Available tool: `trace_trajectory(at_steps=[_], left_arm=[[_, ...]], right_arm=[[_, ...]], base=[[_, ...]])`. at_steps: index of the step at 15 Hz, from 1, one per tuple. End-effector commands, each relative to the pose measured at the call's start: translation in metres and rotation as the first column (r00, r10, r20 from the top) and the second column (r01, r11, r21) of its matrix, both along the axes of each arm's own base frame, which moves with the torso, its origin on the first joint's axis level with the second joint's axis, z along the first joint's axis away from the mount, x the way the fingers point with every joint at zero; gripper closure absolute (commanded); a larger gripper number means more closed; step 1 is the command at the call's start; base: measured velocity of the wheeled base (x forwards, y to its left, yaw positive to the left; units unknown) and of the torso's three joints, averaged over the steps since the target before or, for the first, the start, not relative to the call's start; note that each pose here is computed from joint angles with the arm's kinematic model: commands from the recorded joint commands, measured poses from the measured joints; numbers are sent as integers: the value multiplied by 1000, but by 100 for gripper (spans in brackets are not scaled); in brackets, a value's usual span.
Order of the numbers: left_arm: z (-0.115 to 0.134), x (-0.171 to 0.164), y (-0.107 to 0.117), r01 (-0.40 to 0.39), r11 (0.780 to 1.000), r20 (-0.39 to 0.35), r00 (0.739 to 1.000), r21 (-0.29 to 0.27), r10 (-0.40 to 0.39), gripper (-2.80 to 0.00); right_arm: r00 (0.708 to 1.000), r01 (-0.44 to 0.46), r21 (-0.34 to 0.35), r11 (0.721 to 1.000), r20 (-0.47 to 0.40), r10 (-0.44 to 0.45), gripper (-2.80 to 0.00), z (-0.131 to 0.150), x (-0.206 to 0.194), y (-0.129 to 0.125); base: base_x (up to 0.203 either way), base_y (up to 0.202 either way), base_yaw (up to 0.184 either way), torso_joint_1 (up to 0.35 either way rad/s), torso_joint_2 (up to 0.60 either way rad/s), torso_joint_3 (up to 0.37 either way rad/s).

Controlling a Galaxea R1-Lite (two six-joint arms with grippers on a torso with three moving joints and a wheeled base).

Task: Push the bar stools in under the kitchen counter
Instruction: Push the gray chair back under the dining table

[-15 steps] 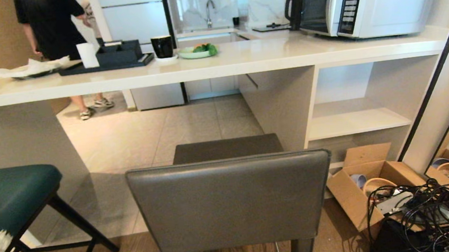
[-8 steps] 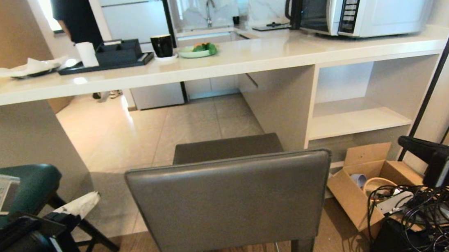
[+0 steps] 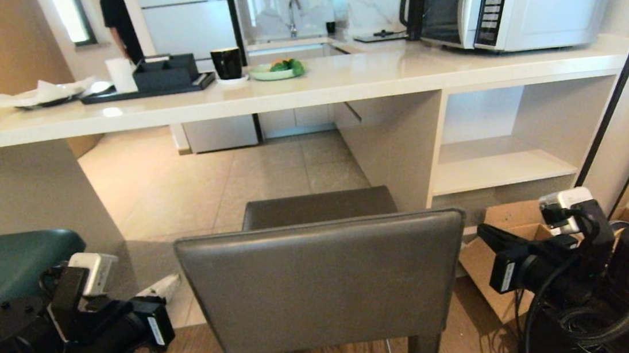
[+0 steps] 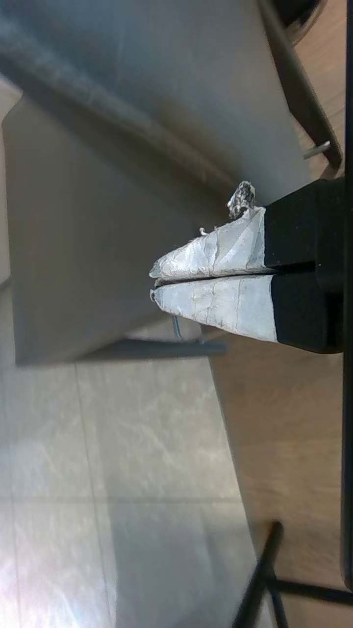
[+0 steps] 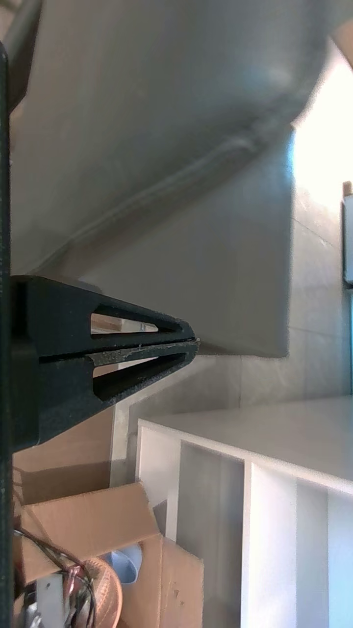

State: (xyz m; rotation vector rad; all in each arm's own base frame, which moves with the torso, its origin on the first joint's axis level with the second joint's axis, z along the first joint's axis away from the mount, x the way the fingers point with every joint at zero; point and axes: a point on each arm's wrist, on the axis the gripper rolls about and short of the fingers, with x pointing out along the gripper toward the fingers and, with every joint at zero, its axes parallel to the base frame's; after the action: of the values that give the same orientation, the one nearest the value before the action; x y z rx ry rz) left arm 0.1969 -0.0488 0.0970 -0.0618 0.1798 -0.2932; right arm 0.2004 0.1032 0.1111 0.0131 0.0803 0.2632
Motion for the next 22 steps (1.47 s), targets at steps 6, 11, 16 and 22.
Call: trace_trajectory(at_steps=[6,11,16,22], left_arm=[[0,9,-22,82,997,19,996,-2,-82,0],[3,21,-32,107,994,50,993,-8,-106,0],[1,38,-42,64,998,69,996,1,-64,0],[1,37,-48,55,998,80,995,32,-57,0]], right_arm=[[999,-30,-24,999,-16,30,0,-12,15,18],[999,-33,-34,999,20,33,0,-10,31,28],[998,-33,-34,999,42,35,0,-9,41,34],[999,-35,-38,999,35,37,0,-10,40,34]], base=[[0,0,0,0,0,0],[0,0,0,0,0,0],[0,0,0,0,0,0],[0,0,0,0,0,0]])
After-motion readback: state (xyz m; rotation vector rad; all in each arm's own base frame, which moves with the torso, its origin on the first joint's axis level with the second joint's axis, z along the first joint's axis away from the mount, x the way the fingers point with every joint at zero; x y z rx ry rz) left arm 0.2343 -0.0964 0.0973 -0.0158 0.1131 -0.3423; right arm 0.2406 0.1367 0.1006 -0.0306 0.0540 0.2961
